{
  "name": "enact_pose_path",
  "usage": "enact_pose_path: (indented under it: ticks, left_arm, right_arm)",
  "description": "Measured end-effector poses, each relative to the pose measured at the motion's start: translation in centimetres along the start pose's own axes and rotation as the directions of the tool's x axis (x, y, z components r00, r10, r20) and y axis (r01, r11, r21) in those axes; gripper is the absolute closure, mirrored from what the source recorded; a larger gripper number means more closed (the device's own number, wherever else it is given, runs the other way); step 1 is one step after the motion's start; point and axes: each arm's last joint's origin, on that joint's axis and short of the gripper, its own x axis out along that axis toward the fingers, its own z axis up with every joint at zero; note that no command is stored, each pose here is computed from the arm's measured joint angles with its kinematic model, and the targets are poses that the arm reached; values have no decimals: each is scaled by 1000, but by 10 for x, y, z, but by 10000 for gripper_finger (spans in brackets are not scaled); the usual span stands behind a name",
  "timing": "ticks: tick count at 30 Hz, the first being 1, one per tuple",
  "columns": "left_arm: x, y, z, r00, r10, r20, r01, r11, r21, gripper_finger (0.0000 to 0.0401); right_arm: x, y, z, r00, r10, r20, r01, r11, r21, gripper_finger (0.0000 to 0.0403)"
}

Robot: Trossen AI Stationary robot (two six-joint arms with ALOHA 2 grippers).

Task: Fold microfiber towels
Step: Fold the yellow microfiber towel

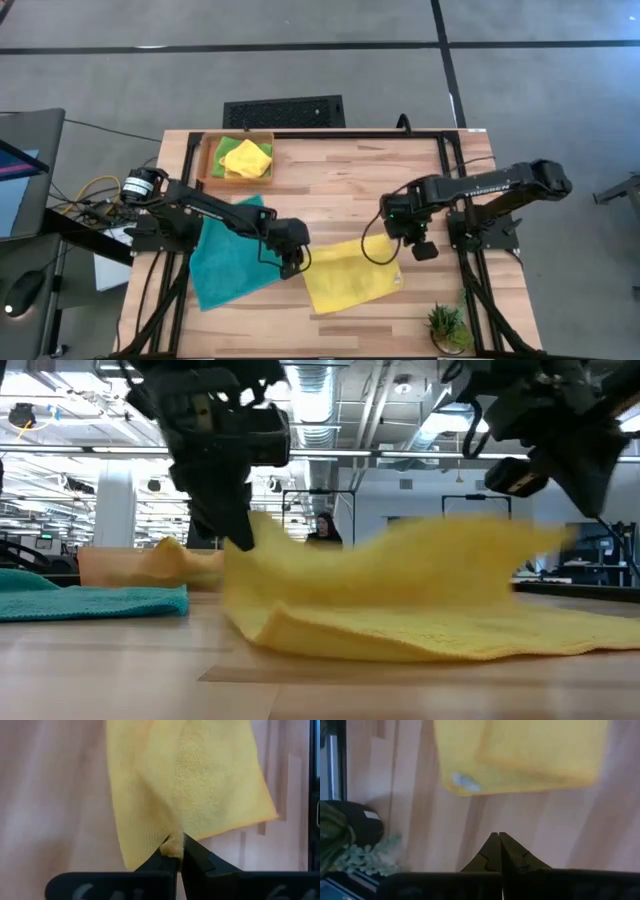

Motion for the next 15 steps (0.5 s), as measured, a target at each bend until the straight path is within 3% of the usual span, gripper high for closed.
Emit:
enact_pose_path:
  ticks: [15]
  left_arm:
    - [7, -32, -16, 1000, 7, 24, -8, 998, 66, 401]
  right_arm:
    - [23, 35, 20, 989, 13, 146, -29, 994, 104, 395]
